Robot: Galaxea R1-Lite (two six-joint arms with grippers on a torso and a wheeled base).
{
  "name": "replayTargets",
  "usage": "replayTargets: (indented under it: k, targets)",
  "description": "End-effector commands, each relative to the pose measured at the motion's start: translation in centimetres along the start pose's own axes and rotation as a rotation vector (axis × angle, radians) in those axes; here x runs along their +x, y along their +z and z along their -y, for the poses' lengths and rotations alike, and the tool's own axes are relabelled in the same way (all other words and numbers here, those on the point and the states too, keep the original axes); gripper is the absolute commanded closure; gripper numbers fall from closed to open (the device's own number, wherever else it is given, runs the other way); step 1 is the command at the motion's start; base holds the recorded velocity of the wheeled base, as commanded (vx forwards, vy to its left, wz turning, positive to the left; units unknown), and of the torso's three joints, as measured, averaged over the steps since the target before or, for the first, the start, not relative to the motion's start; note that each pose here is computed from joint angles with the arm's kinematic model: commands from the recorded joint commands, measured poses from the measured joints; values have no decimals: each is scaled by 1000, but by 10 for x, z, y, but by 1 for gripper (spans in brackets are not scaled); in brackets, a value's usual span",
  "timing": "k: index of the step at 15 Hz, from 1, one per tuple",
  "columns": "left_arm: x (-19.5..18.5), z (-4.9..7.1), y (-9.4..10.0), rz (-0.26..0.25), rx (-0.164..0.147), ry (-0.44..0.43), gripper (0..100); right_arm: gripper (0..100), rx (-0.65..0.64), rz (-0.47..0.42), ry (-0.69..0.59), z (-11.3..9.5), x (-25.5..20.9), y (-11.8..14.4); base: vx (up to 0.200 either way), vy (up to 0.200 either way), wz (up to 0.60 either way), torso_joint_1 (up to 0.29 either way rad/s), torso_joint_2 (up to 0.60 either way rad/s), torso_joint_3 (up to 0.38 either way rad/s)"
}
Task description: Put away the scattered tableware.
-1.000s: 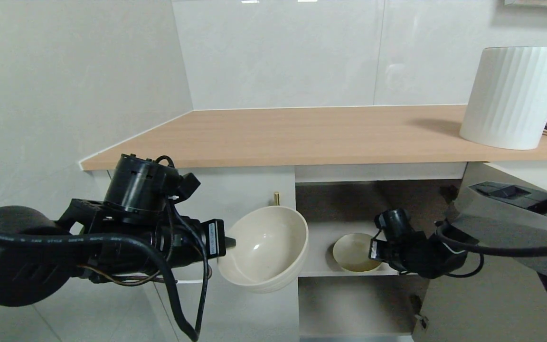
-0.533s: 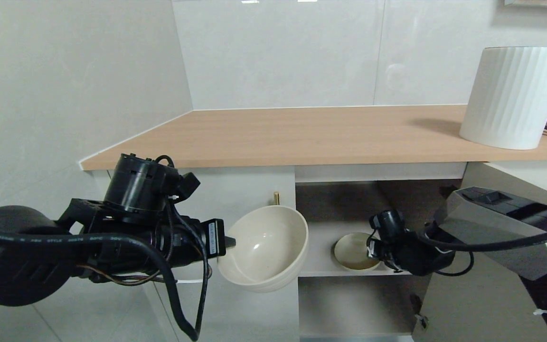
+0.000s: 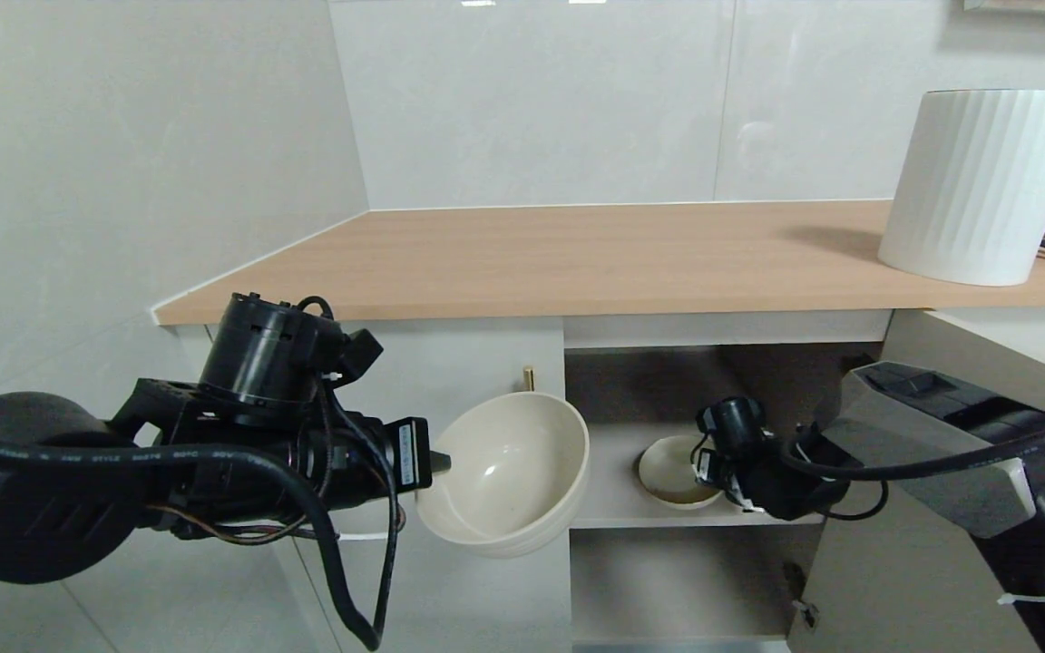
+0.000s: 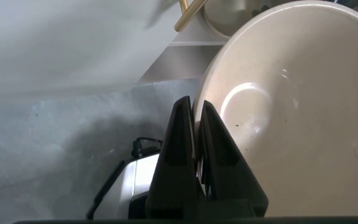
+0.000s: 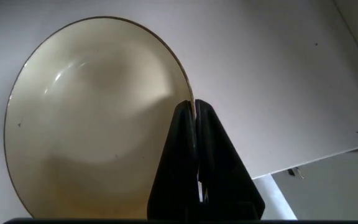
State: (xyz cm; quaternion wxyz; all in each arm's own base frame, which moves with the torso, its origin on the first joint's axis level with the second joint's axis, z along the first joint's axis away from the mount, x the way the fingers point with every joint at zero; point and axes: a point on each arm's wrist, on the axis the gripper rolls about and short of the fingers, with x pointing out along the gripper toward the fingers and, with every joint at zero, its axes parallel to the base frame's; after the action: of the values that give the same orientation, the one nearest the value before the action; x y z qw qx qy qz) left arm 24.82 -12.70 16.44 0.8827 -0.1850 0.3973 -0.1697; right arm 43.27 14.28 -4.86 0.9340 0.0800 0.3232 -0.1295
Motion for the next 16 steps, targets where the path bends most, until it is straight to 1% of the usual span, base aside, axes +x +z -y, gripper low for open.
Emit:
replayTargets:
  k: [1, 2, 3, 8, 11, 14, 16]
  targets:
    - [0, 0, 0, -1, 0, 0, 100, 100, 4, 7, 1, -2, 3, 2, 0, 0, 0, 0, 0, 0]
    - [0, 0, 0, 1, 0, 0, 100, 100, 1, 12, -16, -2, 5, 0, 0, 0, 0, 0, 0, 0]
    - [0, 0, 0, 1, 0, 0, 100, 0, 1, 13, -20, -2, 5, -1, 0, 0, 0, 0, 0, 0]
    - [2, 0, 0, -2, 0, 3, 100, 0, 16, 31, -19, -4, 5, 3, 0, 0, 0, 0, 0, 0]
    - [4, -1, -1, -3, -1, 14, 100, 0, 56, 51, -14, -4, -7, 15, 0, 0, 0, 0, 0, 0]
    - [8, -1, -1, -6, 0, 30, 100, 0, 58, 47, -1, 3, -40, 25, 0, 0, 0, 0, 0, 0]
    - [20, 4, -5, -18, 17, 58, 100, 0, 48, 38, 106, 8, -97, 40, 0, 0, 0, 0, 0, 0]
